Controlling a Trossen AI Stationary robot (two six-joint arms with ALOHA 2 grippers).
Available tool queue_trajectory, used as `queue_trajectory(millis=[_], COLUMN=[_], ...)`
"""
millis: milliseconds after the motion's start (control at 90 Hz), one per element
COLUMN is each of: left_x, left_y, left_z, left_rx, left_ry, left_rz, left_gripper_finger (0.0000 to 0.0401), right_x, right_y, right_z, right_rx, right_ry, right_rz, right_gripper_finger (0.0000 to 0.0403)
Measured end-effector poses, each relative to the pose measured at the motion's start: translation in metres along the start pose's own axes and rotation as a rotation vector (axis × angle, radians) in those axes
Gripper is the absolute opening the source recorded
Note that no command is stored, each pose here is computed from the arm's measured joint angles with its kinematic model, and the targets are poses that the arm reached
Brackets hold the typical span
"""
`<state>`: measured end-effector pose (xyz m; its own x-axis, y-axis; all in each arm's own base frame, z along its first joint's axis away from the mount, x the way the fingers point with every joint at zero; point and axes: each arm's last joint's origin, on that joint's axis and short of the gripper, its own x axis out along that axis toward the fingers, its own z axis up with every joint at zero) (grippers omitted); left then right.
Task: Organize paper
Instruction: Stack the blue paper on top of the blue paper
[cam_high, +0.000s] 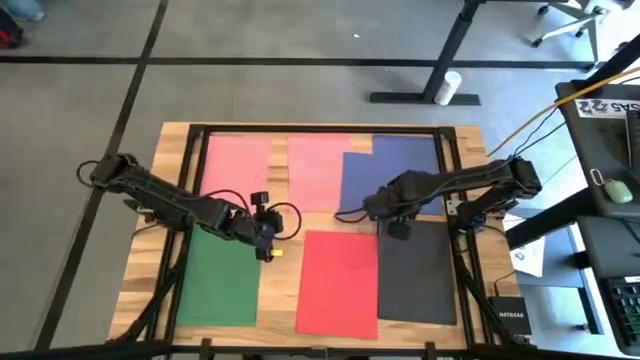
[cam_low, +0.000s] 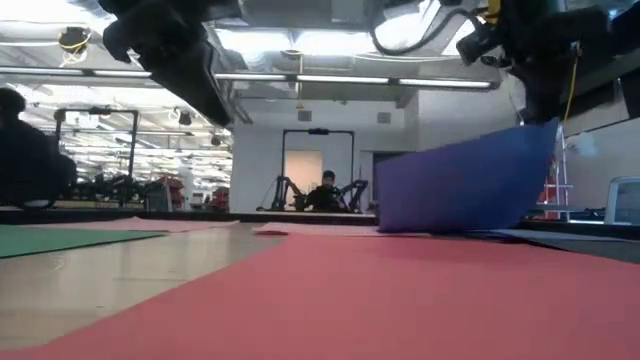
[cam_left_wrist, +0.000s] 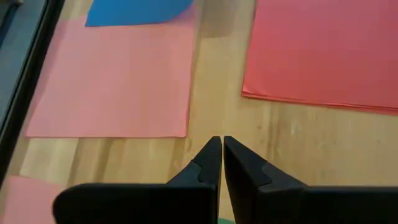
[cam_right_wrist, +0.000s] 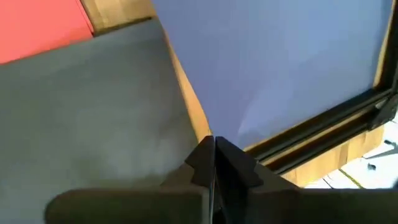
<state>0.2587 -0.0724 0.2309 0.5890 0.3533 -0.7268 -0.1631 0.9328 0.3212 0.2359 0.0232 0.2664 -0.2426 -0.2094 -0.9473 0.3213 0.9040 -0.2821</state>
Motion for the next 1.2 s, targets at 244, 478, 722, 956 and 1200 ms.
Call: queue_trajectory(millis=[244, 478, 722, 956, 1200], left_x=[0.0, 0.0, 0.0, -0.001, -0.001], left_y=[0.0, 0.0, -0.001, -0.001, -0.001], left_z=[-0.001, -0.001, -0.001, -0.002, -0.002], left_rx=[-0.001, -0.007, -0.02, -0.018, -0.028], left_ry=[0.006, 0.006, 0.01, 0.019, 0.02], left_rz=[0.003, 0.002, 0.0, 0.002, 0.002], left_gripper_finger=[0.0, 0.0, 0.0, 0.0, 0.0], right_x=[0.028, 0.028, 0.03, 0.042, 0.049], right_y=[-0.007, -0.029, -0.047, -0.051, -0.066], right_z=[-0.024, -0.045, -0.06, -0.064, -0.061], right_rx=[0.055, 0.25, 0.367, 0.447, 0.568], right_ry=[0.084, 0.038, 0.005, 0.032, 0.052], right_rz=[-0.031, 0.016, 0.049, 0.023, -0.008], right_gripper_finger=[0.0, 0.0, 0.0, 0.0, 0.0])
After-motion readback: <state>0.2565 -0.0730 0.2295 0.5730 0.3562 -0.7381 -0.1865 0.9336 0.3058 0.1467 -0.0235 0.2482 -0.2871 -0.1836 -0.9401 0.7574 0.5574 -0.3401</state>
